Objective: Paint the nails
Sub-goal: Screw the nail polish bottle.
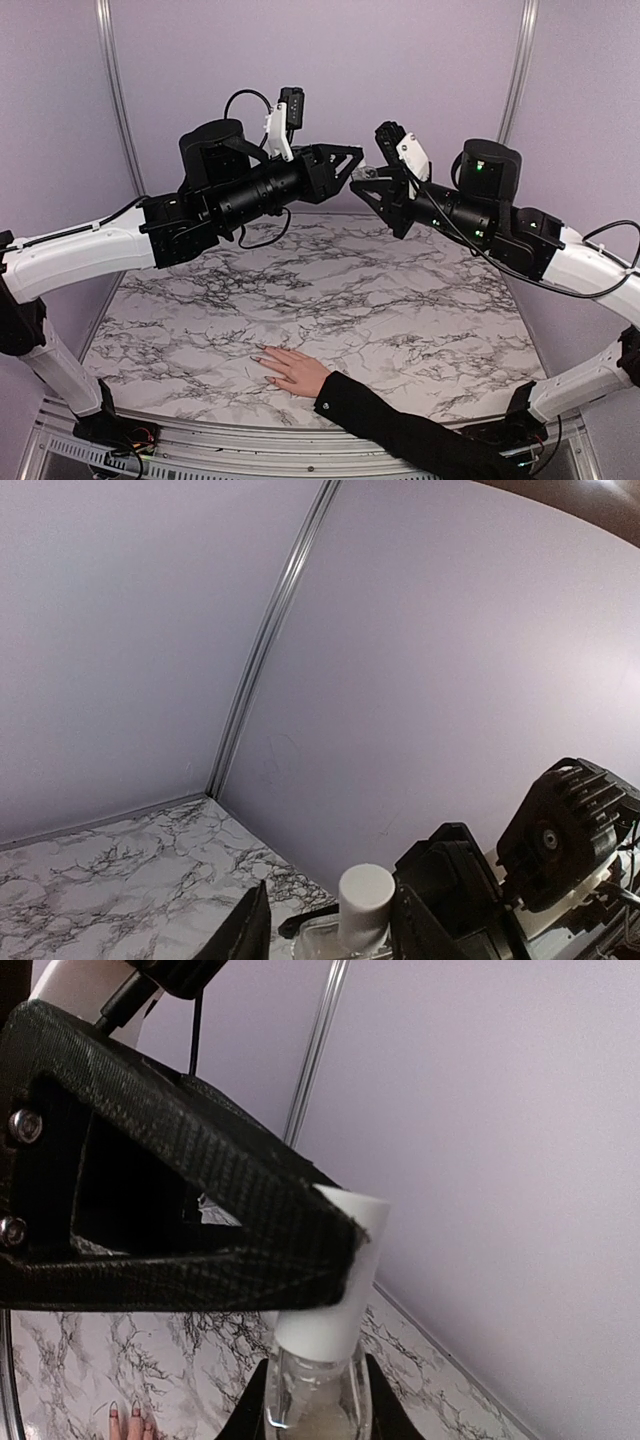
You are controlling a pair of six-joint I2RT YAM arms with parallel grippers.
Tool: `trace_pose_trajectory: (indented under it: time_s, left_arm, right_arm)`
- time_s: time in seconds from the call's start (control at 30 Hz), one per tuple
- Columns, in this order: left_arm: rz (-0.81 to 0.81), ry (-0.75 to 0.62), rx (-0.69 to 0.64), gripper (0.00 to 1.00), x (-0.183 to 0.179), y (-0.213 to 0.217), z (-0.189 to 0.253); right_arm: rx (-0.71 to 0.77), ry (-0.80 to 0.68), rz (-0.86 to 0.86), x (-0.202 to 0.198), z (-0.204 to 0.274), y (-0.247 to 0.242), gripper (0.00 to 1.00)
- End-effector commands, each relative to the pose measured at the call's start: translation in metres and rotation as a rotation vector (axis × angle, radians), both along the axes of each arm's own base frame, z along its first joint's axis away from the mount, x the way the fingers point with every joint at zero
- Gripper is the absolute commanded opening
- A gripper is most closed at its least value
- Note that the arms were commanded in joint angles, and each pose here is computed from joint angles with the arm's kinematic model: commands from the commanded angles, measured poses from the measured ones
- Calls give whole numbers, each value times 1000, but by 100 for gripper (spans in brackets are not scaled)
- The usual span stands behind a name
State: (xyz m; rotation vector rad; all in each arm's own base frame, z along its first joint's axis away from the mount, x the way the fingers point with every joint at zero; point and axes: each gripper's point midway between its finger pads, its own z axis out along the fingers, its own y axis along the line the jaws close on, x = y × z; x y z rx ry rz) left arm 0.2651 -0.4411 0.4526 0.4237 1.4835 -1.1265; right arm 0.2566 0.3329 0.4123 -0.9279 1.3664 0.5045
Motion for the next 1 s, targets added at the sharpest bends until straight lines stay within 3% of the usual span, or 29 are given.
trace_pose_trajectory:
  time_s: [0.0,0.4,0.7,0.97]
  left_arm:
    - [-30,-20,-40,39,-3,-5,15]
    - [-89,-53,-5,1,-15,-7,9]
    - [-187,-107,104,0,-34,-11,-25]
    - [-399,-107,156,0,-61,-19,-54]
  right_arm:
    - [4,-18,5,-3,5,2,0]
    - [31,-5,27,-6,12,5,0]
    - [114,19,148,-20,42,10,0]
    - [189,-13,421,-62,74,9,0]
